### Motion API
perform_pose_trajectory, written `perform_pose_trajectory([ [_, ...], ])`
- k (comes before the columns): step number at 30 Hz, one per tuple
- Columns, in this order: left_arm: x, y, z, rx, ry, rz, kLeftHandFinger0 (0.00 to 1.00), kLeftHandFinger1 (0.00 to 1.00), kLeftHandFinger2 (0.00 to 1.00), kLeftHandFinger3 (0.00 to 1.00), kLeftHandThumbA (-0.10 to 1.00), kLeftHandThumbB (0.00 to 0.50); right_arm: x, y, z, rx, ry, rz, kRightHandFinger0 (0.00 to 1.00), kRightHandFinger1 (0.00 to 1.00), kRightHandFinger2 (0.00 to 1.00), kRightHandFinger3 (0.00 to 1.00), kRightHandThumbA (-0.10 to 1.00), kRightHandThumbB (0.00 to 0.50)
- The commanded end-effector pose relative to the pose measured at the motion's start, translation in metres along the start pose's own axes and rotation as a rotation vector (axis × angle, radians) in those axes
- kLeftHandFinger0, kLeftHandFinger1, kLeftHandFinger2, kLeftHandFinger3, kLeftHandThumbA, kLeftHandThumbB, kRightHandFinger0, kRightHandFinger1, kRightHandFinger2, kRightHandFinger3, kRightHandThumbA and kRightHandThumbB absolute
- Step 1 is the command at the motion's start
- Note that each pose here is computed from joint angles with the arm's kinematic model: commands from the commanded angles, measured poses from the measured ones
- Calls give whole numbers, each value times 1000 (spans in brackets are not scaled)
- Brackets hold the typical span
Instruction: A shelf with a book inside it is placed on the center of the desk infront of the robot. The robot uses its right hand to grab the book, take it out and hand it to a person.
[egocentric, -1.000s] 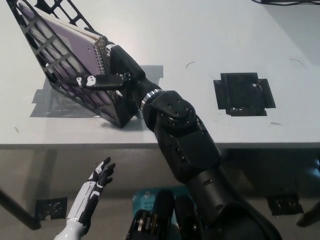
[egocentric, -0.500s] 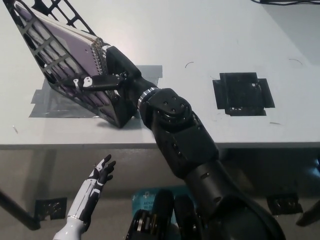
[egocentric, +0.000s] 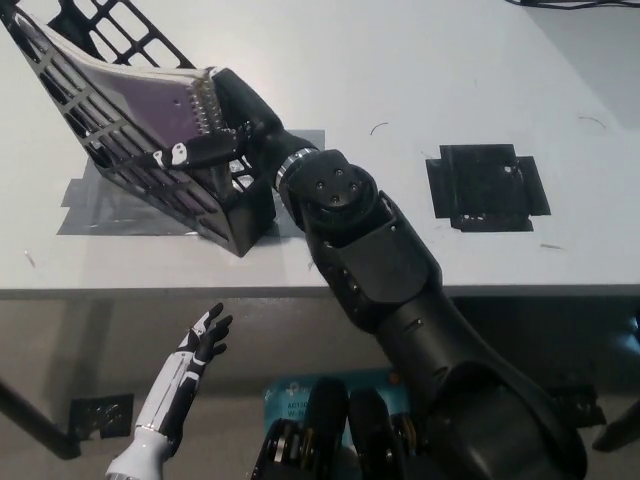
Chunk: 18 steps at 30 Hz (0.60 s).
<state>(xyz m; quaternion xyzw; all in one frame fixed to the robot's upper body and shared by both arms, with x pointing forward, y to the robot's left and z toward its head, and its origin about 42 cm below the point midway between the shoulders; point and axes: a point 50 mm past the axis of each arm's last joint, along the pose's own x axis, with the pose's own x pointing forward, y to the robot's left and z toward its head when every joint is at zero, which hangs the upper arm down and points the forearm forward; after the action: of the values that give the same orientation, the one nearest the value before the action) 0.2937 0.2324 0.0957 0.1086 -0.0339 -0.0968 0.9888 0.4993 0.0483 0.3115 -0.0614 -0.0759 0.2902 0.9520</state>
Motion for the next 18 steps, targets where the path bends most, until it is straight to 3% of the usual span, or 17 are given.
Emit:
perform_pose_trajectory([
  [1,4,5,10,36,-54,-11,1000,1000,1000,1000,1000,240,6,6,36,-31,-73,-16,0,237,506,335,1000,37],
  [3,4,5,10,34,-54,-11,1000,1000,1000,1000,1000,242,6,6,34,-26,-84,-21,0,222,447,296,1000,49],
  [4,5,5,10,28,-52,-9,1000,1000,1000,1000,998,250,6,6,33,-14,-91,-24,0,168,351,217,1000,56],
  [8,5,6,10,20,-51,-7,1000,1000,1000,1000,991,268,7,4,31,25,-101,-42,0,119,269,145,1000,70],
  [10,5,6,10,24,-53,-9,1000,1000,1000,1000,996,271,7,4,30,55,-108,-62,0,48,178,72,1000,72],
  [11,5,6,10,28,-53,-8,1000,1000,1000,1000,1000,271,7,3,31,91,-115,-71,0,2,83,6,1000,78],
  [12,5,6,10,29,-51,-7,1000,1000,1000,1000,1000,271,5,3,34,140,-122,-81,0,0,47,1,1000,81],
  [13,5,6,10,32,-50,-7,1000,1000,1000,1000,1000,265,4,1,37,212,-161,-88,0,0,2,0,1000,50],
  [15,7,6,11,39,-54,-7,1000,1000,1000,1000,1000,267,4,-1,41,262,-198,-106,0,0,0,0,1000,49],
  [18,8,6,10,39,-66,-14,1000,1000,1000,1000,1000,233,0,-5,57,412,-261,-117,0,0,0,0,1000,34],
])
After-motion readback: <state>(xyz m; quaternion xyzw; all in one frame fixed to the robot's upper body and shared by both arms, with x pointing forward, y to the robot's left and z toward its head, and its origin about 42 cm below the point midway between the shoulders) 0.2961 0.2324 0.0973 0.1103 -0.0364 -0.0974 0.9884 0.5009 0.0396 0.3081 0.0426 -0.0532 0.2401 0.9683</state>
